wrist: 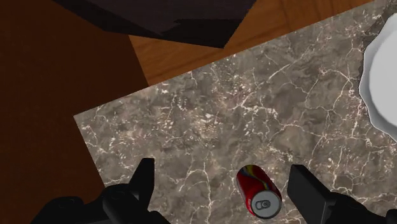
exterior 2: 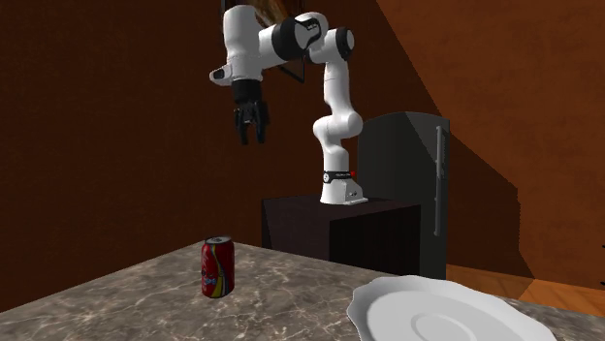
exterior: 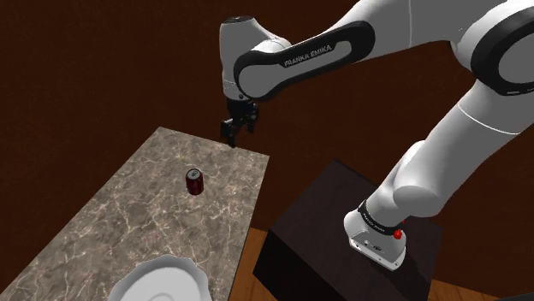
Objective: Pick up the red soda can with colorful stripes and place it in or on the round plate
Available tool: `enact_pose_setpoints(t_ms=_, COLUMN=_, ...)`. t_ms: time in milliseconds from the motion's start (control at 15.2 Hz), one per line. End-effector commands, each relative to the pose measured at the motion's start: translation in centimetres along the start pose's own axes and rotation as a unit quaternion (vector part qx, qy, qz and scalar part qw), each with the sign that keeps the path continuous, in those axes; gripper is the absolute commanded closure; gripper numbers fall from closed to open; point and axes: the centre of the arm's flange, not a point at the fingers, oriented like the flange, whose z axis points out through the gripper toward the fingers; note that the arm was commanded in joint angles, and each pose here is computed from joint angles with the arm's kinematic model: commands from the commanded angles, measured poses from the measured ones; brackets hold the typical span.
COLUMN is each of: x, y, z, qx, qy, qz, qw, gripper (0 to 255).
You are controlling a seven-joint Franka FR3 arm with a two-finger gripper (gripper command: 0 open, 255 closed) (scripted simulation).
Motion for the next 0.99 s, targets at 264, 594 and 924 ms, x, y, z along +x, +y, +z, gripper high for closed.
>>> enact_pose_setpoints(t_ms=264, x=5.5, y=-4.2, z=4.9, qx=-0.016, qy=-0.004, qz=0.001, qw=0.9999, gripper=0)
enact_pose_setpoints(t_ms=594, x=9.9, y=-7.5, z=9.0, qx=-0.029, qy=-0.008, qz=0.001, qw=0.9996, gripper=0)
enact_pose_setpoints(t_ms=924, x=14.4, y=-10.7, z=13.2, qx=-0.042, qy=-0.012, qz=0.001, qw=0.9990, gripper=0)
